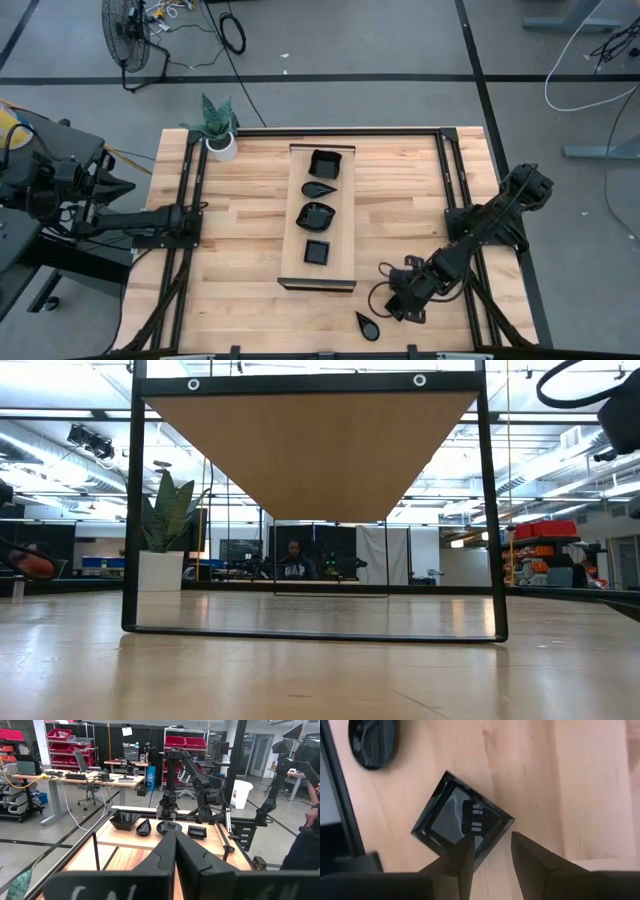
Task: Pick & Place Mini shaped plates
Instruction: Stack the square plate on top of the square plate on the shelf
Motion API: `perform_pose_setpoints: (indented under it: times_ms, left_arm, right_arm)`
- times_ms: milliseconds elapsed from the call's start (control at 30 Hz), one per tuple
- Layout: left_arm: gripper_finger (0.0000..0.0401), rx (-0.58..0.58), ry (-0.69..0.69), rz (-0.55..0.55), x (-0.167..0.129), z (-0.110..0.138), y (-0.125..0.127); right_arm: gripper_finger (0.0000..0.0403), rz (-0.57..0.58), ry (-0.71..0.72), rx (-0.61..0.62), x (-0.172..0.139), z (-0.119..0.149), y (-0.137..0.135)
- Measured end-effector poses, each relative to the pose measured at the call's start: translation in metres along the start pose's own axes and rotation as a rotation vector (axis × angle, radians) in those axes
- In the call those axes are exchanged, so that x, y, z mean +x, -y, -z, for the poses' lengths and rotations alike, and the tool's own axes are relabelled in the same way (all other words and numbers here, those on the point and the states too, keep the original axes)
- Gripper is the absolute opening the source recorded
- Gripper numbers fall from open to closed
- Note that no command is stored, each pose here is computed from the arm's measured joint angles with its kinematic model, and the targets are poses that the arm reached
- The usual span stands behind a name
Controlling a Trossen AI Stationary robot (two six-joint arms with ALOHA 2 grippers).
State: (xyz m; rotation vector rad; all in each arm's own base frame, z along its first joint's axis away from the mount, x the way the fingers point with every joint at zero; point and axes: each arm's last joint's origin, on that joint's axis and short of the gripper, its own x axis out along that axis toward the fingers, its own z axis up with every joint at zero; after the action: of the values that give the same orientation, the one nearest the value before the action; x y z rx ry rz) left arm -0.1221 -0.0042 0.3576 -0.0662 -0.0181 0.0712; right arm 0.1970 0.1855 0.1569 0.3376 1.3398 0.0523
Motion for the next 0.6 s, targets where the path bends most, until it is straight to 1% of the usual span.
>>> perform_pose_setpoints:
  times_ms: [233, 367, 600]
  left_arm:
    - [0.0014, 0.0, 0.0, 0.0, 0.0, 0.0, 0.0]
    - [0.0014, 0.0, 0.0, 0.0, 0.0, 0.0, 0.0]
    - [0.0014, -0.001, 0.0, 0.0, 0.0, 0.0, 0.0]
  right_arm:
    - [0.0131, 0.03, 0.015, 0.114, 0.004, 0.003, 0.005]
    - [0.0131, 0.043, 0.002, 0.128, 0.008, 0.007, 0.01]
    - [0.0131, -0.007, -0.001, 0.141, 0.01, 0.007, 0.008]
